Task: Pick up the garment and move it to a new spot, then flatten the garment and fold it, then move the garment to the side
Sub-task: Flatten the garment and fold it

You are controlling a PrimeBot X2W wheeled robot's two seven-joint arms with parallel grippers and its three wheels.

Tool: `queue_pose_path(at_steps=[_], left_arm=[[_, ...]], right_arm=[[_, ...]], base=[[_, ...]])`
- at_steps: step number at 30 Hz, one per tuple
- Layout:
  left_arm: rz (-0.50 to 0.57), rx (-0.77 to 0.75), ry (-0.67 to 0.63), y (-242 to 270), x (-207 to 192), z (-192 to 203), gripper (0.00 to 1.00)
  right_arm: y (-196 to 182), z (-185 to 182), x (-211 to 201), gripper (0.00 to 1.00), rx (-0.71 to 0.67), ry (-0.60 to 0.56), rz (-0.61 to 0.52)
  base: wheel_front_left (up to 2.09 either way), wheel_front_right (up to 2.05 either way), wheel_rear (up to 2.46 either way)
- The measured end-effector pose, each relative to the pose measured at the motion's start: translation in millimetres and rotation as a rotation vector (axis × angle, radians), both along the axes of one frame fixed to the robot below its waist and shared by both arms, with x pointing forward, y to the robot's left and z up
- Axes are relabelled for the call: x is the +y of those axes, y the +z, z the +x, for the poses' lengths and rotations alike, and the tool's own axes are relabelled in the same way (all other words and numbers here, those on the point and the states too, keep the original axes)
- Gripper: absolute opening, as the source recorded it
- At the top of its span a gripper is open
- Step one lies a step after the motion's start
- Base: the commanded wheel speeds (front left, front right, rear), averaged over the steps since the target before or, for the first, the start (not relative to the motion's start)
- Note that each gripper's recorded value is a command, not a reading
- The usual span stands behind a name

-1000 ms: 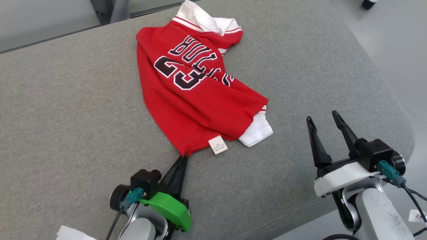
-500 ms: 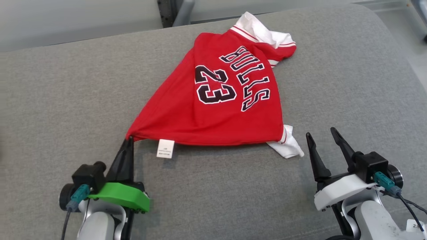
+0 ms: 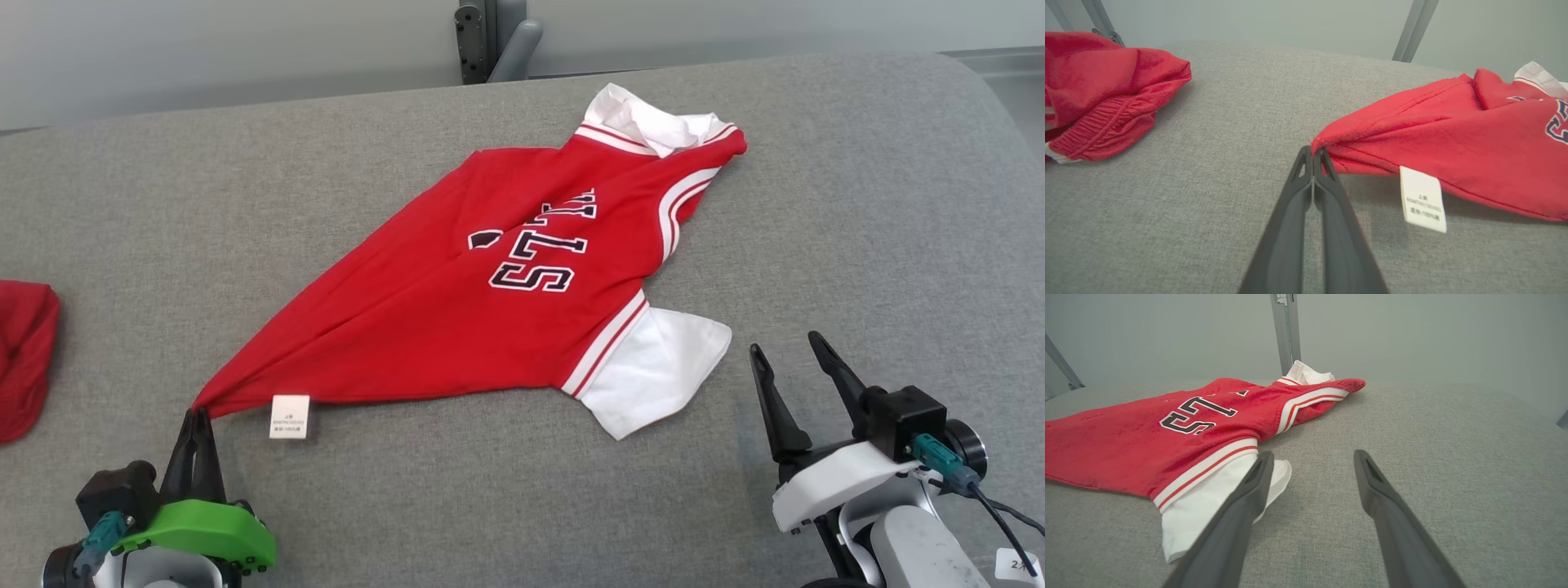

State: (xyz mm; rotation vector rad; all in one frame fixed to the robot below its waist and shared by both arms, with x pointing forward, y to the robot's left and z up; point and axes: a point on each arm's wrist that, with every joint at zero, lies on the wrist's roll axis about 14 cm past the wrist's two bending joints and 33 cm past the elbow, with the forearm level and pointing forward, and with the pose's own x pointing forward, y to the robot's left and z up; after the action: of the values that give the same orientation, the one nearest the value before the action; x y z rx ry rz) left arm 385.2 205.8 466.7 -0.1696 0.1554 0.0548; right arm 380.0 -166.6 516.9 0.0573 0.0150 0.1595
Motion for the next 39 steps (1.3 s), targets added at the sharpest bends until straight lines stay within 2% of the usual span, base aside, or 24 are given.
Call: queue_pose_path(at_steps=[8, 14, 24, 25, 26, 27, 28, 29, 35, 39], left_arm=[[0.013, 0.048, 0.006, -13, 3, -14, 1.0], [-0.035, 0.065, -0.031, -19, -13, -31, 1.0], [-0.045, 0.043, -0.015, -12, -11, -47, 1.0], [-0.043, 0.039, -0.006, -11, -9, -48, 1.0], [-0.041, 0.037, 0.001, -10, -6, -49, 1.0], [-0.04, 0.036, 0.006, -10, -5, -49, 1.0], [-0.04, 0.038, 0.01, -10, -4, -49, 1.0], [-0.039, 0.039, 0.012, -11, -3, -49, 1.0], [-0.04, 0.025, -0.001, -7, -8, -43, 1.0], [-0.049, 0.035, -0.027, -10, -18, -42, 1.0]], right_arm=[[-9, 1, 5, 1.0, 0.027, 0.013, 0.002], [-24, 4, 14, 1.0, 0.076, 0.025, 0.028], [-45, 35, 38, 1.0, 0.149, 0.063, 0.06], [-49, 37, 40, 0.97, 0.164, 0.068, 0.058], [-54, 39, 41, 0.6, 0.179, 0.068, 0.061], [-59, 40, 42, 0.36, 0.197, 0.068, 0.06], [-64, 41, 42, 0.36, 0.216, 0.067, 0.058], [-68, 43, 41, 0.0, 0.227, 0.061, 0.064], [-46, 62, 25, 0.0, 0.154, 0.005, 0.088], [-12, 63, -2, 0.0, 0.043, -0.058, 0.085]], base=[[0.0, 0.0, 0.0], [0.0, 0.0, 0.0], [0.0, 0.0, 0.0], [0.0, 0.0, 0.0], [0.0, 0.0, 0.0], [0.0, 0.0, 0.0], [0.0, 0.0, 0.0], [0.0, 0.0, 0.0], [0.0, 0.0, 0.0], [0.0, 0.0, 0.0]])
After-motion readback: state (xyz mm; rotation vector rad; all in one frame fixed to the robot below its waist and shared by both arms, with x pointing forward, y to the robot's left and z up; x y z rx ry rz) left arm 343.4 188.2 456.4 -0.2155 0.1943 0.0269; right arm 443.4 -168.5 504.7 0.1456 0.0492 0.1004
